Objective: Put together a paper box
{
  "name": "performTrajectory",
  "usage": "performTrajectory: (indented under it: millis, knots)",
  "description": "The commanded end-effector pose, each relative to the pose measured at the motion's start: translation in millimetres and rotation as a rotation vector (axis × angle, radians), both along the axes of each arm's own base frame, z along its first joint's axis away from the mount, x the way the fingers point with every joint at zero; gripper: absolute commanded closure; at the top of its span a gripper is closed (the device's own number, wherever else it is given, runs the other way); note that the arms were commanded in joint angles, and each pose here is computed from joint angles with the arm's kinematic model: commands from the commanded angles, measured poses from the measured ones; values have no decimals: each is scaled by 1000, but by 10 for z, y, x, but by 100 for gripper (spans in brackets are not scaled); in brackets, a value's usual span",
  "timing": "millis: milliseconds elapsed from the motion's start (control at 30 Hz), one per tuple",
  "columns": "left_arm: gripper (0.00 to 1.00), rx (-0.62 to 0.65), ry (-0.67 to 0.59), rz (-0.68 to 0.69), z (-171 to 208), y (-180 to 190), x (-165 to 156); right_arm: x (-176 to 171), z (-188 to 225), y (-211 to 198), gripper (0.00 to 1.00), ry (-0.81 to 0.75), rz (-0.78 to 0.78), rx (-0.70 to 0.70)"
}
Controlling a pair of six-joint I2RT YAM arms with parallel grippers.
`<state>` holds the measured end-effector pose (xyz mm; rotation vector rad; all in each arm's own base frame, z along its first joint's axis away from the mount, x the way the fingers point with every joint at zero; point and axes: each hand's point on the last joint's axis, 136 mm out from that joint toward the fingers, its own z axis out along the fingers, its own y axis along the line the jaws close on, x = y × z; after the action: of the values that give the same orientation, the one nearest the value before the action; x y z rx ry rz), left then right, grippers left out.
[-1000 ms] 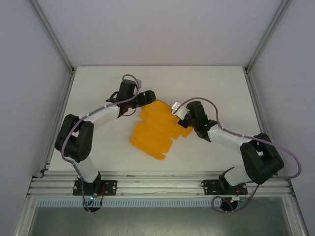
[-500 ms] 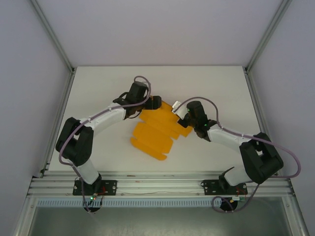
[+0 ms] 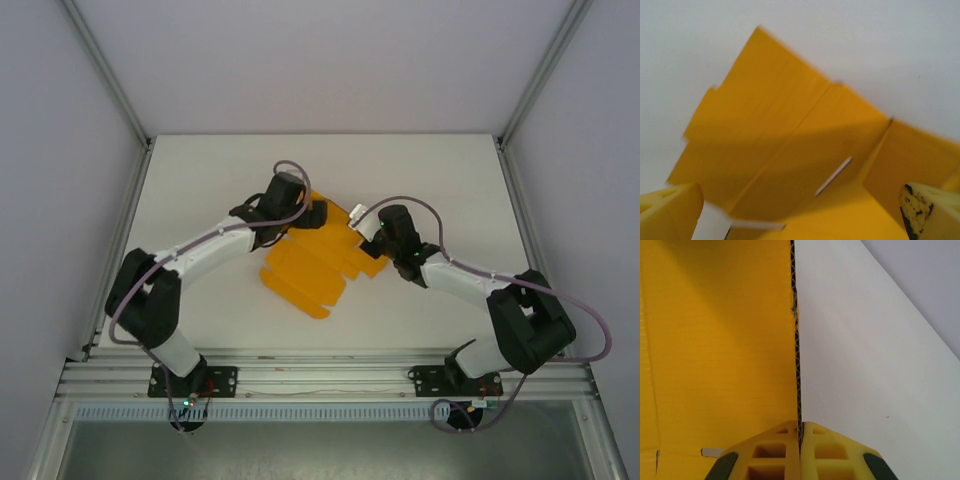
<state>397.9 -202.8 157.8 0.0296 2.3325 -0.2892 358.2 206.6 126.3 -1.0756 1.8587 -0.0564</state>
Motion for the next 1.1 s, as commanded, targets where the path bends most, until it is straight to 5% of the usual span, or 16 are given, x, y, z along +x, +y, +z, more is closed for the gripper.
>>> performTrajectory:
  millis: [0,300,833,1067]
  knots:
    - [0,55,1,111,6,442,-219,105,253,23,100,-81,-12,2]
    - [0,50,66,319,-416,1320,-639,119,239,69,100,-71,6,4]
    - [0,107,-43,330,-289,1305,-185,67,217,101,100,-38,29,13]
    - [0,50,-12,129,-360,918,-53,86,244,118,100,-44,28,27]
